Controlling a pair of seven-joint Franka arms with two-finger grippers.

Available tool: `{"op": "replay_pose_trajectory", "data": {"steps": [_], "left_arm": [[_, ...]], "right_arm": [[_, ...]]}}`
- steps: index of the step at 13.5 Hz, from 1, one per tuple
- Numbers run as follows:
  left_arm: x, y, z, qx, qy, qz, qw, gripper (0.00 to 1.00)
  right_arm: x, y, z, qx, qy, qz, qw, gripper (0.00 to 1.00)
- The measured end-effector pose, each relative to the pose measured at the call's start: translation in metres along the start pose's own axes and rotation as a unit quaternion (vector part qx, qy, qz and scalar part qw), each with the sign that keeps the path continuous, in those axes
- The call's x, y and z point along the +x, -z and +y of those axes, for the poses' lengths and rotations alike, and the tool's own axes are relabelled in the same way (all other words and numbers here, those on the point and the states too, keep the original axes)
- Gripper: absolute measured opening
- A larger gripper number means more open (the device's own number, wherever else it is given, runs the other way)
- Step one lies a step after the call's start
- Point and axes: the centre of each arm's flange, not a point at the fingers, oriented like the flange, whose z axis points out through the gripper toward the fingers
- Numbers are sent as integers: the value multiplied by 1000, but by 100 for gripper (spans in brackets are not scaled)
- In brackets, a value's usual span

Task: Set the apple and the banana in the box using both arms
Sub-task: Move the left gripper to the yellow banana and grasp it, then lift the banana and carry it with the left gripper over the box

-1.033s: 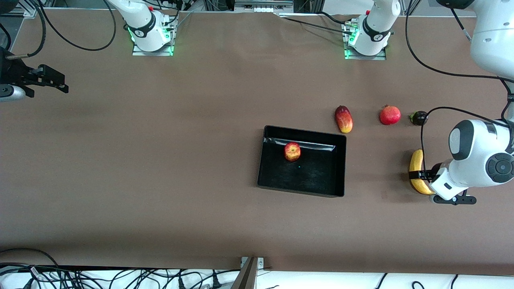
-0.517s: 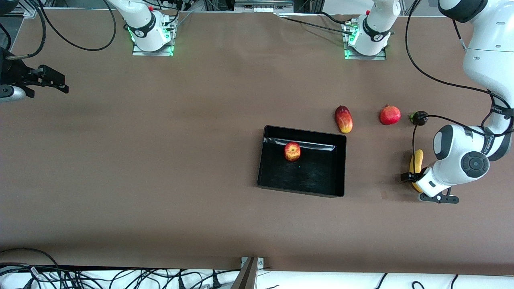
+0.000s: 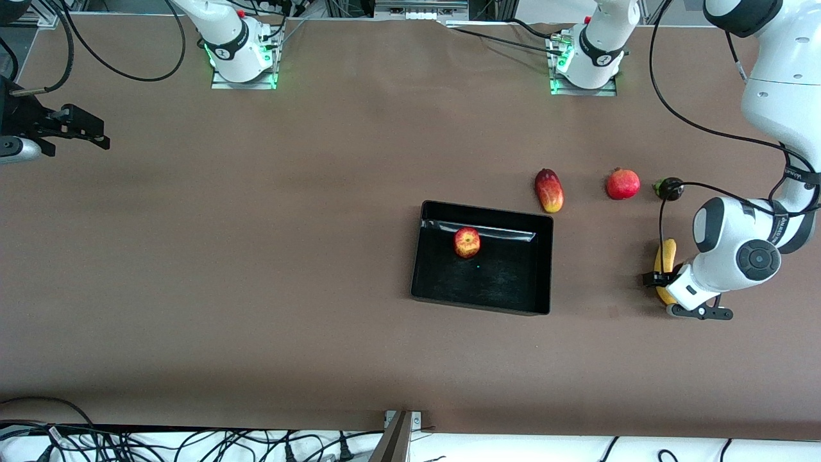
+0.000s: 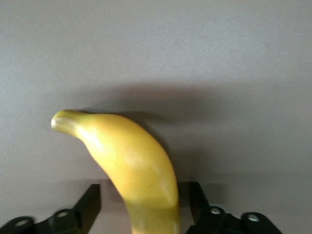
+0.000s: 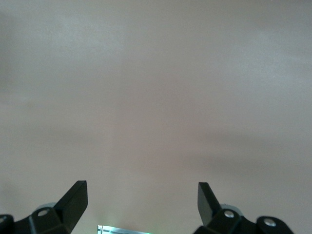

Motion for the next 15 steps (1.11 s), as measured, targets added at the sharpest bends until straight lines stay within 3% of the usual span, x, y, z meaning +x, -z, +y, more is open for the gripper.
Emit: {"op": "replay_pose_trajectory", "data": {"steps": [2, 4, 8, 10, 13, 15], "left_arm": [[1, 4, 2, 0, -2, 3, 1000, 50], [1, 6, 3, 0, -3, 1, 1000, 35], [0, 19, 6, 5, -5, -21, 1000, 35], [4, 65, 30, -7, 1, -37, 999, 35], [13, 158, 130, -41, 46, -29, 998, 35], [11, 192, 204, -53, 76, -25, 995, 35]], "right_arm": [[0, 0, 0, 1, 0, 0, 1000, 100], [0, 0, 0, 2, 0, 0, 1000, 100], [1, -1, -1, 2, 1, 0, 1000, 100], [1, -1, -2, 2, 1, 0, 1000, 100], [1, -1, -2, 3, 1, 1, 1000, 100], [1, -1, -2, 4, 1, 1, 1000, 100]]}}
